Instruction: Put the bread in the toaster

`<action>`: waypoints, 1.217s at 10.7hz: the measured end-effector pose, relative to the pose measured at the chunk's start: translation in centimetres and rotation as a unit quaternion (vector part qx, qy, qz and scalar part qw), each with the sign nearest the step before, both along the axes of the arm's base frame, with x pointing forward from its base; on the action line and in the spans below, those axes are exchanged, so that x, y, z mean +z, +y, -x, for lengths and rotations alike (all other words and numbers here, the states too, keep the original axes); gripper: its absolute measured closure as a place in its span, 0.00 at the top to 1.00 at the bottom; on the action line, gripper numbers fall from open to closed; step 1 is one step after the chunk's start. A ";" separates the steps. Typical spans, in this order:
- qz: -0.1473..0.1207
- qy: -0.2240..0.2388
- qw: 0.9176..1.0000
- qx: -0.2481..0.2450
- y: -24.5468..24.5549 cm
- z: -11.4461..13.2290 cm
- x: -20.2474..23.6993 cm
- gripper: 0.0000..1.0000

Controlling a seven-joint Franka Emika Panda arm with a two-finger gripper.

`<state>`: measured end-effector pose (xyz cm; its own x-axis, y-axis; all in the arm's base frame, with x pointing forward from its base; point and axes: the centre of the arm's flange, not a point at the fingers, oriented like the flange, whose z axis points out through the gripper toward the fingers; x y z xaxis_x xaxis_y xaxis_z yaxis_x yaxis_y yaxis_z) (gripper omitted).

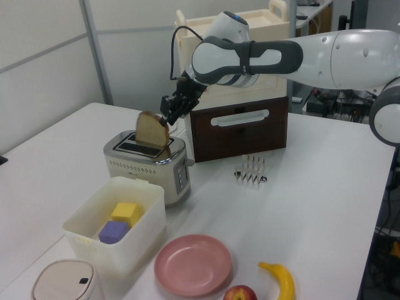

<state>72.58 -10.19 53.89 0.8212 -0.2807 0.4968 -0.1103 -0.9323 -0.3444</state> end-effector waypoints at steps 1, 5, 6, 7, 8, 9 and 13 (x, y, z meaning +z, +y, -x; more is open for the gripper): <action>0.003 -0.010 1.000 -0.006 -0.4 -0.1 0.2 0.41; 0.006 -0.023 1.000 -0.018 -1.3 -0.1 0.6 0.47; 0.006 -0.025 0.999 -0.019 -1.5 0.0 0.8 0.48; 0.011 -0.027 0.999 -0.019 -1.6 0.1 1.2 0.56; 0.021 -0.029 0.999 -0.017 -1.6 0.3 1.7 0.70; 0.039 -0.017 0.999 -0.008 -1.6 0.6 1.9 0.87; 0.084 0.083 0.992 0.040 -1.0 2.7 1.9 1.00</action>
